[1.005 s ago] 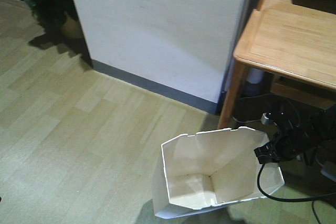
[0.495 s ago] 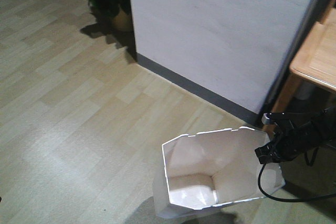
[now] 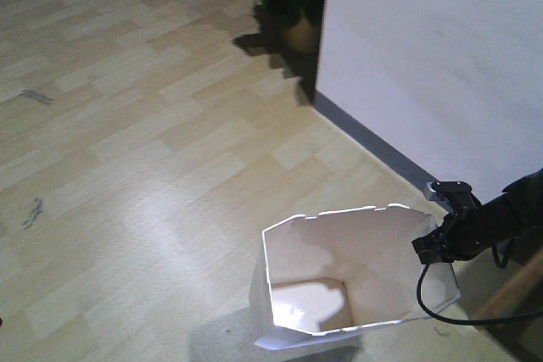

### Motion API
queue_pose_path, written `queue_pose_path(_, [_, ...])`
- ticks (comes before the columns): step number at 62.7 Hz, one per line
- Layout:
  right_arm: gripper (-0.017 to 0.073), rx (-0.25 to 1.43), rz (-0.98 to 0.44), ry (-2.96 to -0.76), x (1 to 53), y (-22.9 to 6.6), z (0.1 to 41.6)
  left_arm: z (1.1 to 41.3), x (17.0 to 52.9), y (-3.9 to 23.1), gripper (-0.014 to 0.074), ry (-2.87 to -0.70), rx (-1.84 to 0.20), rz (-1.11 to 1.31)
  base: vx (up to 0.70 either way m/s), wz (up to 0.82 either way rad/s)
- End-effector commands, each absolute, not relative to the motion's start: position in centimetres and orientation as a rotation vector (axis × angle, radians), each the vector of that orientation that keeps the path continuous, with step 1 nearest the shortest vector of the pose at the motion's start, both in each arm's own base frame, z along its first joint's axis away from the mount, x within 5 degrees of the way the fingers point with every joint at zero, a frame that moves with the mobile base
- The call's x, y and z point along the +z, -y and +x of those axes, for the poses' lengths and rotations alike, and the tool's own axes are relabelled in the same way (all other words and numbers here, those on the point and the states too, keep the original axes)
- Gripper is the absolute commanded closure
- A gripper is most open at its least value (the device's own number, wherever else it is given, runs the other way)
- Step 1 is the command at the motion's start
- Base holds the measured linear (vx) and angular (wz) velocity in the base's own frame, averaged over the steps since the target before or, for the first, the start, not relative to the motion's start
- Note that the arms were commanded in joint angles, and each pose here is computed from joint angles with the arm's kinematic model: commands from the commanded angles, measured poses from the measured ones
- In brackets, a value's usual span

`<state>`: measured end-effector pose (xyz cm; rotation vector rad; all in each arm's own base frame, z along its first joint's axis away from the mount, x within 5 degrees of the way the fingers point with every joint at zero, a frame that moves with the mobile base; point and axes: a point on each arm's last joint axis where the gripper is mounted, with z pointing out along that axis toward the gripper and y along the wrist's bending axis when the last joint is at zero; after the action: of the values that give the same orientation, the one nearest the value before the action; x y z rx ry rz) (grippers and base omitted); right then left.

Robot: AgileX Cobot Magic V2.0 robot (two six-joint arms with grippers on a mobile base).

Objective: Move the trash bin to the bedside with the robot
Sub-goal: 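Hold the bin rim with the right gripper while the base turns toward the bed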

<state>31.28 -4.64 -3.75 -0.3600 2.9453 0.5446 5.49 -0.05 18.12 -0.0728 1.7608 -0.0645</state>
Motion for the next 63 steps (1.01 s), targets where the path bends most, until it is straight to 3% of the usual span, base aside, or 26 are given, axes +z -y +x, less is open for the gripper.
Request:
queue_pose_path(1, [0.0564, 0.772, -0.345, -2.85, -0.62, 3.54, 32.08, 5.55, 18.18, 0.04, 0.0599, -1.697, -0.072, -0.08, 0.06, 0.58])
queue_pose_path(63, [0.0564, 0.772, -0.345, -2.85, -0.62, 3.54, 32.08, 5.55, 18.18, 0.04, 0.0599, -1.697, -0.072, -0.08, 0.12, 0.42])
